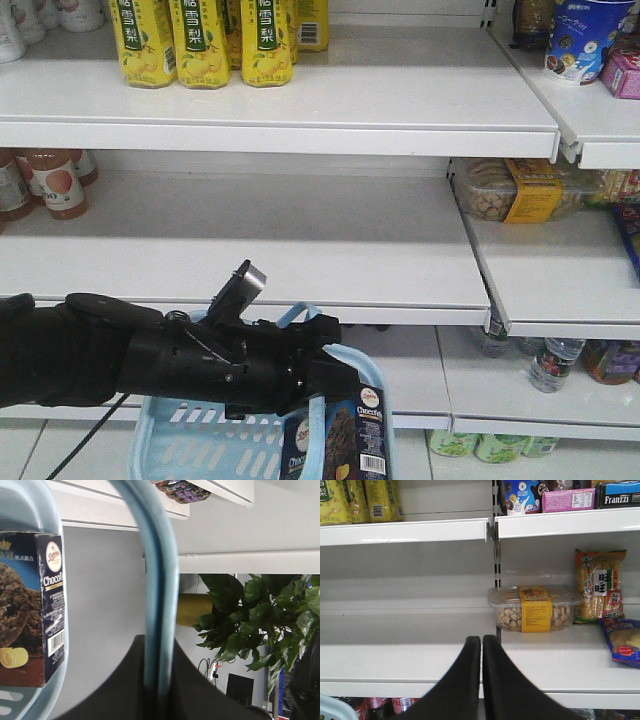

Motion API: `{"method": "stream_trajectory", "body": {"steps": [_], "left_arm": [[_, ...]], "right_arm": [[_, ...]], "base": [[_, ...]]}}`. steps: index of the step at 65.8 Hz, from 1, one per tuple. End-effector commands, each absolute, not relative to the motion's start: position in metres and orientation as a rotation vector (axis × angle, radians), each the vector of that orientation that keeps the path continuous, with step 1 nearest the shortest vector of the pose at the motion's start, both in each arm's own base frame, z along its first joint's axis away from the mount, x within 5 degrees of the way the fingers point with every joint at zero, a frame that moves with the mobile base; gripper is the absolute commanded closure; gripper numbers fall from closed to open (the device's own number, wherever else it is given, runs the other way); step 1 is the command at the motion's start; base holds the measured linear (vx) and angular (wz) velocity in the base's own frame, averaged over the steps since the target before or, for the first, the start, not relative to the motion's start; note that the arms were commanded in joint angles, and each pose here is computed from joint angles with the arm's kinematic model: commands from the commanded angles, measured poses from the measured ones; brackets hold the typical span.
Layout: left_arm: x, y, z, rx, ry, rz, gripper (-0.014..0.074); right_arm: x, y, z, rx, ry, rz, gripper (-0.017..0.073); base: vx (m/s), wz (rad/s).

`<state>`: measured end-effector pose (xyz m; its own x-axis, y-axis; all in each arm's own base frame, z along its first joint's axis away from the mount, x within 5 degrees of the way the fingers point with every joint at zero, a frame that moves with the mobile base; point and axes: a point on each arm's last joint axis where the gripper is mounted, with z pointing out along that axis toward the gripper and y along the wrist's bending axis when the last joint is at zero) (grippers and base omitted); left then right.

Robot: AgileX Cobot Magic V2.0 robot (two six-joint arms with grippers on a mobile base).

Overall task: Left arm holds basket, right arm returns cookies
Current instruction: 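Drive up to the white snack shelf, basket held in left gripper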

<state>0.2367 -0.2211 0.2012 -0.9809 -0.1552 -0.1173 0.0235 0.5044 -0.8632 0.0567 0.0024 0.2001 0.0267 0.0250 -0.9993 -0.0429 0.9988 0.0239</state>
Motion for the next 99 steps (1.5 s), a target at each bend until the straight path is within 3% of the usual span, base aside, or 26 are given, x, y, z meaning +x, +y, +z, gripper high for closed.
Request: {"method": "stream_trajectory", "body": {"steps": [1,99], "left_arm": [[0.2352,-0.2246,0.2282,-0.094,2.467,-1.609,0.06],[0.2352,-0.2246,0.2282,-0.094,2.467,-1.609,0.06]], "right_arm": [[0.0555,0.0024,0.2073,-0.015,1.461,0.053,0.0568],[0.0555,0.0024,0.2073,-0.015,1.461,0.053,0.0568]], "base": [[0.11,0.01],[0.07,0.0]]}}
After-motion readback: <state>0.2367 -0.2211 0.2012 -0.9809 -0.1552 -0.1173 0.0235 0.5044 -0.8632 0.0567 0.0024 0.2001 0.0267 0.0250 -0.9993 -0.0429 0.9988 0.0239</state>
